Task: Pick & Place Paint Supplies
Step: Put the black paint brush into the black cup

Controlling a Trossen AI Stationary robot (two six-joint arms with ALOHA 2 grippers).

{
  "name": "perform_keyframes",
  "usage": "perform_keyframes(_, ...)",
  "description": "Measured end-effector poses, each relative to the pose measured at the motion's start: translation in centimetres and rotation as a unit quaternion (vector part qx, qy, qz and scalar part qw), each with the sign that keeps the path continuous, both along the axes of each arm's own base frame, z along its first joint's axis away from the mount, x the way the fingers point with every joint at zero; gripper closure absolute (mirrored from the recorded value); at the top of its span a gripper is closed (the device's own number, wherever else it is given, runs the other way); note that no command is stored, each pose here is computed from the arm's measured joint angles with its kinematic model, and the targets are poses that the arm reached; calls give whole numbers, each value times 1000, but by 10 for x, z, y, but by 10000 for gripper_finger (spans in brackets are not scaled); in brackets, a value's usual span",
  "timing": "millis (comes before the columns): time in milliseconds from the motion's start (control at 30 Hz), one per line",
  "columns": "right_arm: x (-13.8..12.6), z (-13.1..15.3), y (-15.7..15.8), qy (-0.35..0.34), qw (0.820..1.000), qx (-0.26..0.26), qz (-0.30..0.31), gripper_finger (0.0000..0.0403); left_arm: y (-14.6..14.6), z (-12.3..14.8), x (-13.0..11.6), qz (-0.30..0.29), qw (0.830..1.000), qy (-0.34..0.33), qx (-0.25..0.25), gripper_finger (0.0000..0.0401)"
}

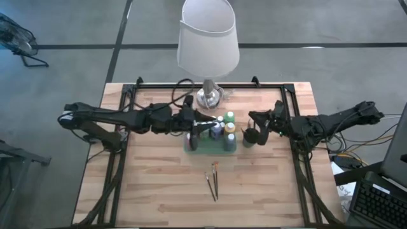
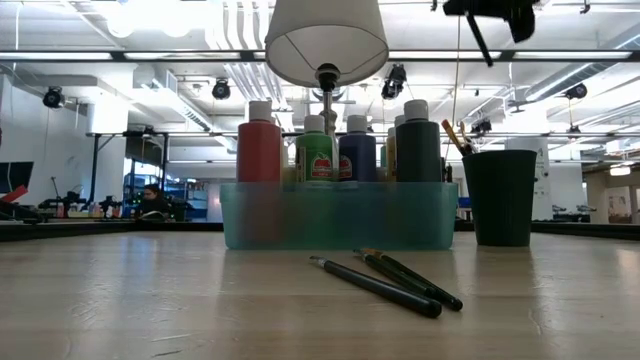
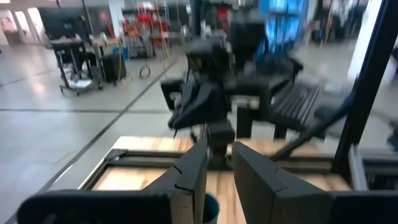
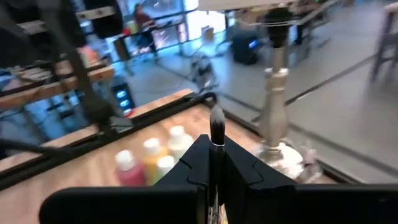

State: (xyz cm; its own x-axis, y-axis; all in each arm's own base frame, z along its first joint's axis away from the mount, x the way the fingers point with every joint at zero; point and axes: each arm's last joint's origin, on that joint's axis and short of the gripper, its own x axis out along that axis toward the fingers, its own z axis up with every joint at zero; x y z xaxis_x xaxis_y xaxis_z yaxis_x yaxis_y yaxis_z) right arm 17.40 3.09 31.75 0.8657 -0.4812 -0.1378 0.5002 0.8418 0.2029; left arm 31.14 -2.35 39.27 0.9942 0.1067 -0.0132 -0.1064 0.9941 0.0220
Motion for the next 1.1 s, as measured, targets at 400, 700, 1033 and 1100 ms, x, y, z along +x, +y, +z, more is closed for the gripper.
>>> perform_keyframes(400,-3,-53,3,-1,996,-79,-47,391,3,-9,-27,-2,986,-133,-98,321)
perform_keyframes(700,-13,-100,0,-15,994,-100,-47,391,3,-8,-29,-3,986,-136,-98,321)
perform_keyframes(1033,-24,-134,-3,-6,995,-99,-27,391,4,-8,-29,8,988,-133,-76,321)
perform_keyframes(1100,-25,-139,-4,-3,995,-96,-24,391,4,-8,-29,16,988,-134,-77,321)
